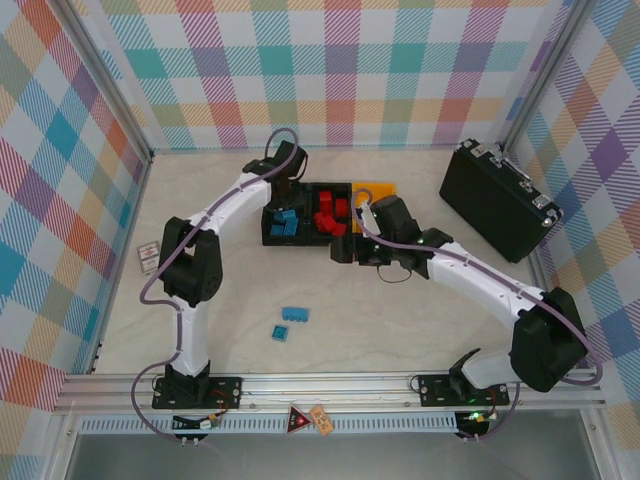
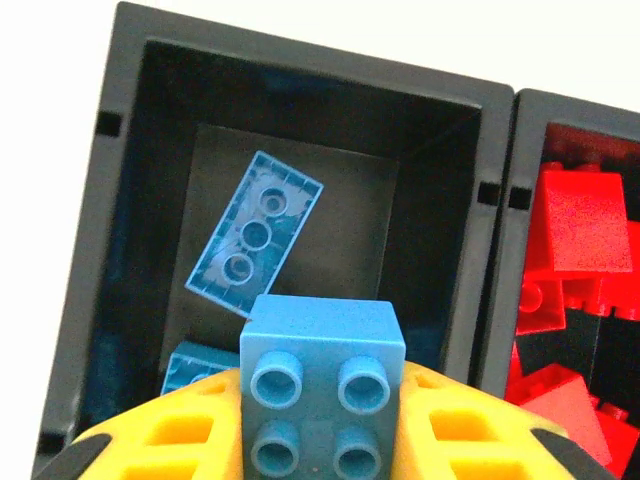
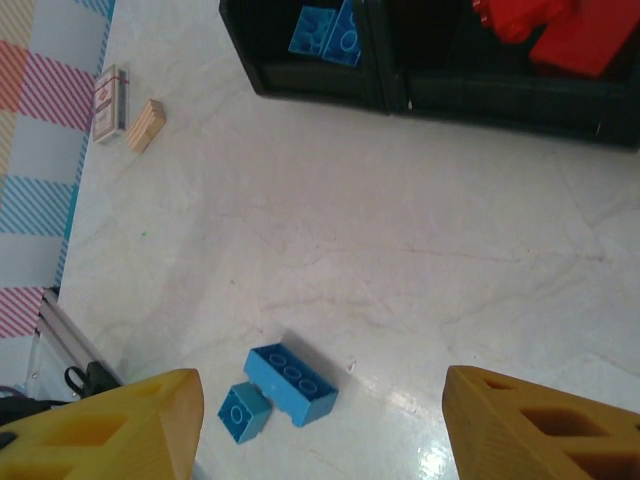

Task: Sort the legos into containers by color
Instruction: Place the lego in the container.

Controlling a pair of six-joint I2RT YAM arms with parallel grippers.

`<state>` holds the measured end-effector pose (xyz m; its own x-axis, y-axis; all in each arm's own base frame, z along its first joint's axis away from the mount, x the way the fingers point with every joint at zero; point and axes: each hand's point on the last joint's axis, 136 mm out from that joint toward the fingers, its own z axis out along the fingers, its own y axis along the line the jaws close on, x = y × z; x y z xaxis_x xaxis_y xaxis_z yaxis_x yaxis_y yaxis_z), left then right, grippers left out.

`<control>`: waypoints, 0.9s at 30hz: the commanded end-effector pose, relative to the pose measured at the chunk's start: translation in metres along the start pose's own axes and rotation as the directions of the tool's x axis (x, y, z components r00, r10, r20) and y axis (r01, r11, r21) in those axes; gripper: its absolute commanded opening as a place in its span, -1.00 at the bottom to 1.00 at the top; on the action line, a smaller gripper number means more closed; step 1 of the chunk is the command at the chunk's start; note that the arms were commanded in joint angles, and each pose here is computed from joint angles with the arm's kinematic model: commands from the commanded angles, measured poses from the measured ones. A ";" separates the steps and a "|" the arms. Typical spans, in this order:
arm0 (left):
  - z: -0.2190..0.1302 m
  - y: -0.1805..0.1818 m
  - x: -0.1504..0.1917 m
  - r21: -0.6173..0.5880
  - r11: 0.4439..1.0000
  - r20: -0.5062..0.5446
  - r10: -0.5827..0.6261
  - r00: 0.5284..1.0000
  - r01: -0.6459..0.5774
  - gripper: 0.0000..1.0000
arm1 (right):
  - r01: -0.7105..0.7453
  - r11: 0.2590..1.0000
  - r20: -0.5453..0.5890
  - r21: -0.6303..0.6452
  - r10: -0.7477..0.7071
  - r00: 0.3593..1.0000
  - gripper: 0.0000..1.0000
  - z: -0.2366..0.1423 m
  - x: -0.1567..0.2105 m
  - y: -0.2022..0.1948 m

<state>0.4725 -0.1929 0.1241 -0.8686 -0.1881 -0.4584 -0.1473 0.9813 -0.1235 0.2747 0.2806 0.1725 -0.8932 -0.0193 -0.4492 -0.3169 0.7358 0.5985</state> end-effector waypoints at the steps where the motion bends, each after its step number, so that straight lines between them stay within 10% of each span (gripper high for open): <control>1: 0.007 0.001 -0.005 -0.003 1.000 -0.026 0.013 1.000 -0.013 -0.61 | 0.021 1.000 0.006 0.023 -0.022 1.000 0.29 0.002 -0.007 -0.002; 13: 0.012 -0.008 -0.018 0.033 0.999 -0.018 0.003 1.000 -0.003 -0.01 | 0.000 0.999 -0.005 0.039 0.000 1.000 0.29 0.004 -0.002 -0.008; 27: -0.058 -0.015 0.008 0.157 0.988 0.026 -0.002 1.000 -0.002 0.01 | -0.008 1.000 -0.012 0.017 0.008 1.000 0.29 -0.002 0.005 -0.006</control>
<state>0.4557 -0.2009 0.1514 -0.8688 -0.1843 -0.4596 -0.0961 0.9733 -0.2086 0.2775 0.2790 0.1645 -0.8991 -0.0218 -0.4372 -0.3018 0.7543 0.5830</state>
